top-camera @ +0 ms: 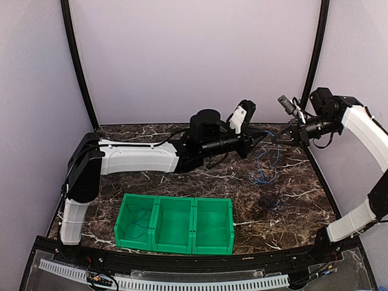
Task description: Untangle the cables
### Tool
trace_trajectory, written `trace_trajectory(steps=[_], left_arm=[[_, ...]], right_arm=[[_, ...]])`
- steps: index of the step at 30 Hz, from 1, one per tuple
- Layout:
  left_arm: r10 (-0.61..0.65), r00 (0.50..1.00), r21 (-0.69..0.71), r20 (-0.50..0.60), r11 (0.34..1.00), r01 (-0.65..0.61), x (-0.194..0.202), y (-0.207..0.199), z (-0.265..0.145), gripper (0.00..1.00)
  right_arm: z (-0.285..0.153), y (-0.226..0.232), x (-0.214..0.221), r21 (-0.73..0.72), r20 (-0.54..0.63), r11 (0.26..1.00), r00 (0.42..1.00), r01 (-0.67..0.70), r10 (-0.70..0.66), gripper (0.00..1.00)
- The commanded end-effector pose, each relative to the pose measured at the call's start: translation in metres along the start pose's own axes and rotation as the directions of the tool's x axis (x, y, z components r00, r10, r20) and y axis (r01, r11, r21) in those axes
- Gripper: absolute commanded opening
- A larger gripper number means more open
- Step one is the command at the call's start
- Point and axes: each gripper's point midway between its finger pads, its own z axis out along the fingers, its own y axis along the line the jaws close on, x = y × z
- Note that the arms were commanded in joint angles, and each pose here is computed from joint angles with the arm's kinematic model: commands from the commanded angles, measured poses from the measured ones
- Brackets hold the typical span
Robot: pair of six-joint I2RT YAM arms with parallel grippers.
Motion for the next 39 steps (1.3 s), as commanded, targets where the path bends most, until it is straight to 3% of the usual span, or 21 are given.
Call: trace_trajectory(steps=[1,5,6,9,11,17,21,25,29,33,39], left_arm=[[0.04,0.994,-0.103,0.101,0.994,-0.03,-0.047,0.014,-0.004,0.01],[0.006,0.989,-0.132,0.149,0.991,0.015,-0.075,0.015,-0.011,0.0],[0.001,0.987,-0.14,0.159,0.99,0.022,-0.081,0.015,-0.013,0.0],[-0.023,0.984,-0.143,0.176,0.989,0.049,-0.094,0.012,-0.018,0.0],[-0.035,0.983,-0.145,0.182,0.987,0.062,-0.099,0.01,-0.021,0.0],[-0.055,0.974,-0.159,0.218,0.983,0.091,-0.117,0.006,-0.03,0.0],[-0.08,0.959,-0.149,0.272,0.981,0.124,-0.142,0.001,-0.04,0.0],[-0.059,0.933,-0.15,0.355,0.981,0.119,-0.188,-0.008,-0.059,0.0],[0.077,0.908,-0.24,0.411,0.97,0.026,-0.244,-0.009,-0.093,0.0],[0.178,0.901,-0.341,0.396,0.939,-0.036,-0.277,-0.005,-0.12,0.0],[0.19,0.939,-0.432,0.287,0.9,-0.05,-0.268,0.008,-0.145,0.0]], right_arm=[[0.007,-0.012,0.007,0.036,0.001,0.999,1.0,0.009,-0.009,0.14],[0.017,-0.04,0.027,0.141,0.005,0.989,0.999,0.04,-0.041,0.57],[0.022,-0.045,0.036,0.151,0.013,0.987,0.999,0.047,-0.05,0.64],[0.03,-0.054,0.043,0.165,0.038,0.983,0.996,0.076,-0.083,0.76],[0.035,-0.06,0.045,0.159,0.047,0.984,0.995,0.076,-0.085,0.78],[0.055,-0.091,0.066,0.166,0.043,0.986,0.999,-0.003,-0.004,0.64],[0.069,-0.113,0.09,0.179,0.018,0.981,0.997,-0.073,0.071,0.38],[0.078,-0.123,0.112,0.17,-0.035,0.977,0.99,-0.13,0.138,0.21],[0.086,-0.132,0.134,0.166,-0.079,0.967,0.975,-0.194,0.209,0.2],[0.087,-0.141,0.146,0.185,-0.102,0.954,0.96,-0.238,0.259,0.18],[0.083,-0.145,0.143,0.194,-0.093,0.951,0.961,-0.24,0.262,0.14]])
